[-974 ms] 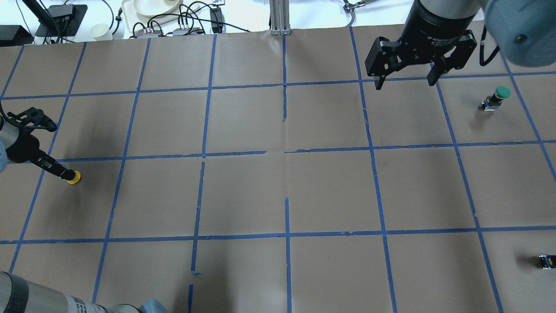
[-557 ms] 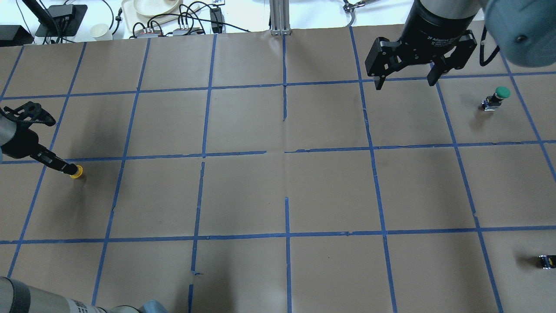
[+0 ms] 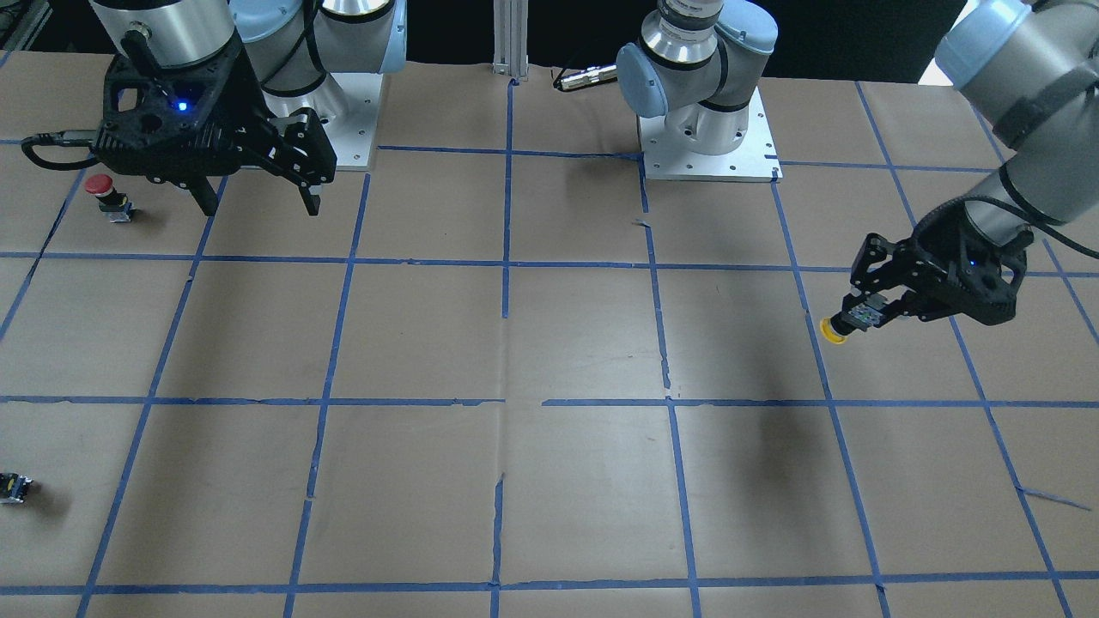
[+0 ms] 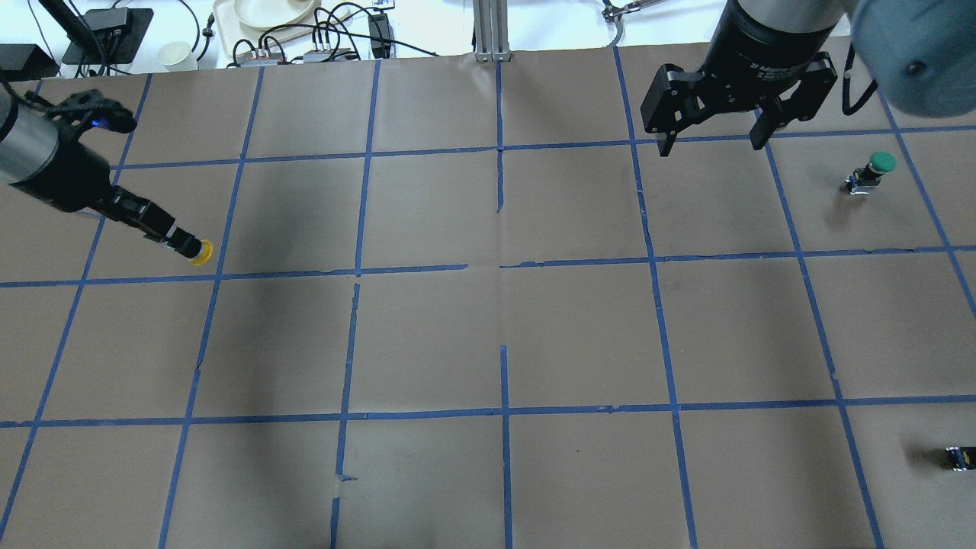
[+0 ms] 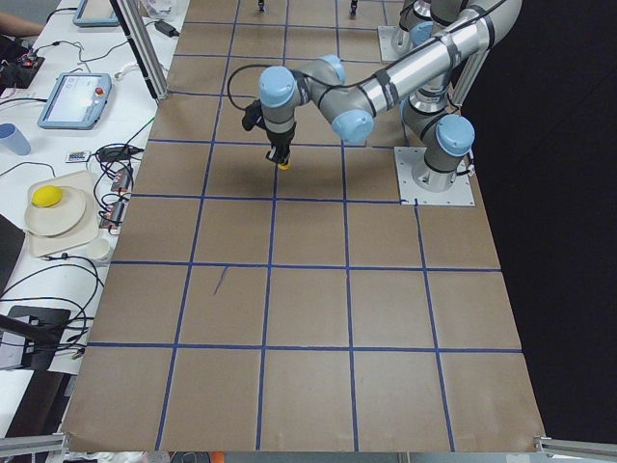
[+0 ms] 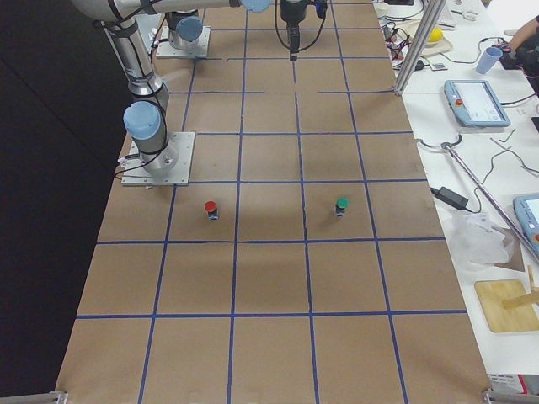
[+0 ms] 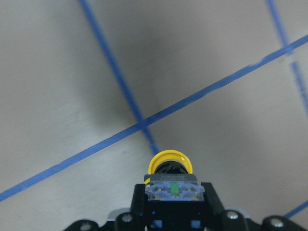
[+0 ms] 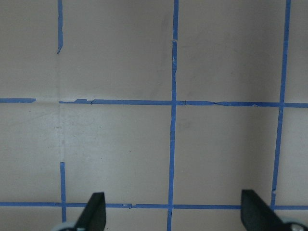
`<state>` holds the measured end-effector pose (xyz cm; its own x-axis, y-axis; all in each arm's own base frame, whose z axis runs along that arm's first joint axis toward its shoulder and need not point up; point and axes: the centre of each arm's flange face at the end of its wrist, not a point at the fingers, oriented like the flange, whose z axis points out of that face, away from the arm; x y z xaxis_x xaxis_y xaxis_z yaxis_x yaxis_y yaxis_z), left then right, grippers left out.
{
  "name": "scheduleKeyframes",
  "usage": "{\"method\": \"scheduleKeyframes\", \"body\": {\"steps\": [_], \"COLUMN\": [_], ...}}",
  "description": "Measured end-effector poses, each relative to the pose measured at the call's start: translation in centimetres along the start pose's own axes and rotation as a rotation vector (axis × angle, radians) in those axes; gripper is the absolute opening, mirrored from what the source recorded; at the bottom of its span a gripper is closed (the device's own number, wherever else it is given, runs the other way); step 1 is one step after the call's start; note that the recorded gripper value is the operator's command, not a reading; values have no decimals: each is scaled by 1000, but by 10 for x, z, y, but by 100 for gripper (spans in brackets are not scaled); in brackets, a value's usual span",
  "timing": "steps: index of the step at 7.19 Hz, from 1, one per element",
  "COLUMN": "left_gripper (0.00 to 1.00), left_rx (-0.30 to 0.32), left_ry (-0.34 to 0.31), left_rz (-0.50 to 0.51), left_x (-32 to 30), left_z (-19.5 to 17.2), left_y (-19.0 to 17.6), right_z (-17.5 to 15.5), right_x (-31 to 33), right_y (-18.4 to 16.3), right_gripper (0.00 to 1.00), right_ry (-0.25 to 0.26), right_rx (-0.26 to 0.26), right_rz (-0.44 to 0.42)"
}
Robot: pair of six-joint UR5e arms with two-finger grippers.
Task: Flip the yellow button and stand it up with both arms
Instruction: 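Lift the yellow button with the left gripper toward the right gripper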
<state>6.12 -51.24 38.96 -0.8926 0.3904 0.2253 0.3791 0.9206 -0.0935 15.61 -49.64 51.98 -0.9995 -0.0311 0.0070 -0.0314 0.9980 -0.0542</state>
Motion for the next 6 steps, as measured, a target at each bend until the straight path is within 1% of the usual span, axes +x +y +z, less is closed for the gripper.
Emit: {"method": "scheduleKeyframes", "body": {"steps": [1,2,3,4,5,6], "left_gripper": [6,5,5,5,3,2], "left_rx": [22,66,113,166,211,239], "left_ry": [65,170,293,432,549,647], "left_rz": [-43,-91,-137,-198,-251,-282], "left_x": [41,74,95,112,129,154], "left_z": [-18,-30,-35,-37,-40,-43], "left_y": [-6,-7,-9,-12,-19,-27], "right_z": [-3,-8,-12,-13,-11,-9], "right_x": [2,11,25,39,46,48], "right_y": [-1,-4,-8,-8,-5,0], "right_gripper": [100,100,100,100,100,100], "right_ry": [0,-6,-36,-123,-259,-396], "right_rx": [6,15,12,-32,-102,-166], "right_rz": [4,22,54,98,150,201]}}
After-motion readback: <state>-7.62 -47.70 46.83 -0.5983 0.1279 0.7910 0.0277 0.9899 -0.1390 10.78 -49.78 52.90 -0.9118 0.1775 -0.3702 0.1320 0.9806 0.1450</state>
